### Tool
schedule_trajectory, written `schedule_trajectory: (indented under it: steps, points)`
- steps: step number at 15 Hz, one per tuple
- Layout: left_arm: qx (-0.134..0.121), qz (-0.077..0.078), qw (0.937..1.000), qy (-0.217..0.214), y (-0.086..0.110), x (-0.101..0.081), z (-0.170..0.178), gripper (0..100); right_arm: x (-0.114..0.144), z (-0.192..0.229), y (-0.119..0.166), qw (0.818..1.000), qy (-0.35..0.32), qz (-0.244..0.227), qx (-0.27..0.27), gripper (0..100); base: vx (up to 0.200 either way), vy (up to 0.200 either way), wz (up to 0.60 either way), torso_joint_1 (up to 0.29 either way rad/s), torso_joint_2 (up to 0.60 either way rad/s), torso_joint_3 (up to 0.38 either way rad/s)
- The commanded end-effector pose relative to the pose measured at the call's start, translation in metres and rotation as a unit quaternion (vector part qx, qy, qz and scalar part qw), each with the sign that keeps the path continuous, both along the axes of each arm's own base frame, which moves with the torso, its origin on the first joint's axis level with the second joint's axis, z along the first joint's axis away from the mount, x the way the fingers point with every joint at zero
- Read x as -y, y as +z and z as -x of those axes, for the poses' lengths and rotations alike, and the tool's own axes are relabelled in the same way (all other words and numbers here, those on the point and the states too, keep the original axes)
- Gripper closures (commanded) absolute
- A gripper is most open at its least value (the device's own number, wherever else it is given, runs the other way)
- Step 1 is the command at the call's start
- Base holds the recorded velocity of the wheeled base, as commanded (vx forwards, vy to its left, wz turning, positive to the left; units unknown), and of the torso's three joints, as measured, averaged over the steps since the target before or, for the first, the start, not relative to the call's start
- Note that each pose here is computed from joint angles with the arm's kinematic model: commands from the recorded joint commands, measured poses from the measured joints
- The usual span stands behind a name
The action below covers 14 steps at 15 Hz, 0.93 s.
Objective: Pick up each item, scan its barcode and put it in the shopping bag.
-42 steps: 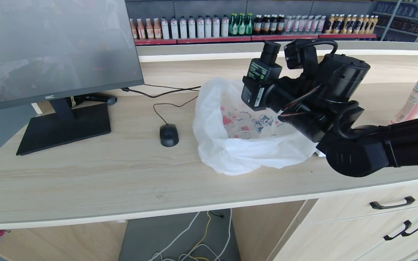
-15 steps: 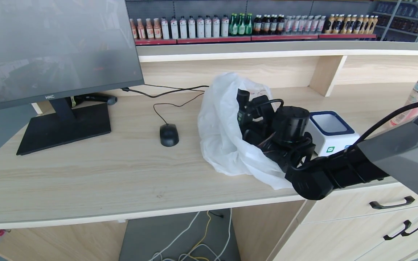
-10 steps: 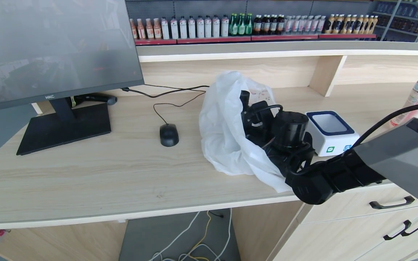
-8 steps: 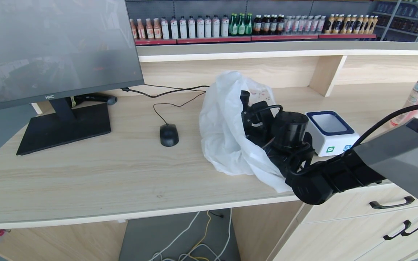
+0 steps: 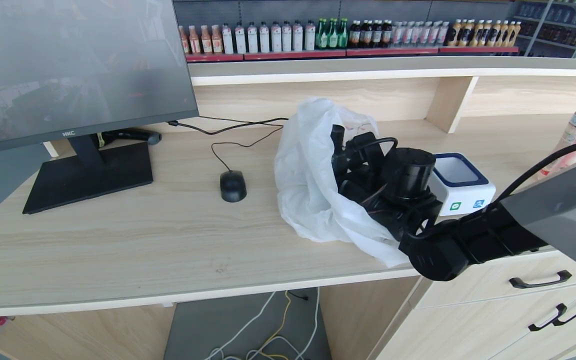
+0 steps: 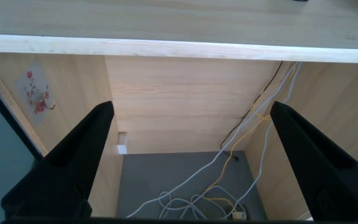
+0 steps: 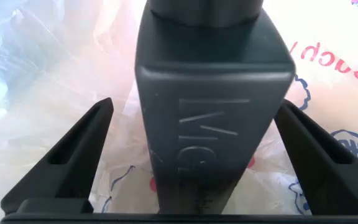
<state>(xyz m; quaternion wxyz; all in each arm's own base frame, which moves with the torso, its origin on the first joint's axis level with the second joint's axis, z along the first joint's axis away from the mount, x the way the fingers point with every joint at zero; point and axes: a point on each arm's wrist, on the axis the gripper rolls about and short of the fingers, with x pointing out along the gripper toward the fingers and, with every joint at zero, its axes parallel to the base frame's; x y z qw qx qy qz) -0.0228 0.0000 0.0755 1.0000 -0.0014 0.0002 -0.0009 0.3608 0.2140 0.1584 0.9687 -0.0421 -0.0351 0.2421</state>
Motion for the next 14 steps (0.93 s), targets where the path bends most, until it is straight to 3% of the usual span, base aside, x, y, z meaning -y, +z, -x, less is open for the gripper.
schedule_trajectory:
  steps: [1,6,10,14]
  points:
    - [0.0,0.0,1.0,0.0,0.0,0.0,0.0,0,0.004,0.008,0.021,1.0,0.001,-0.013,0.023,0,0.0,0.0,0.0,0.0,0.0,0.0]
    - [0.0,0.0,1.0,0.0,0.0,0.0,0.0,0,0.009,0.019,0.045,0.999,0.001,-0.024,0.045,0,0.0,0.0,0.0,0.0,0.0,0.0]
    - [0.0,0.0,1.0,0.0,0.0,0.0,0.0,0,0.012,0.015,0.039,0.999,-0.005,-0.017,0.033,0,0.0,0.0,0.0,0.0,0.0,0.0]
    - [0.0,0.0,1.0,0.0,0.0,0.0,0.0,0,0.018,0.022,0.053,0.999,-0.006,-0.018,0.035,0,0.0,0.0,0.0,0.0,0.0,0.0]
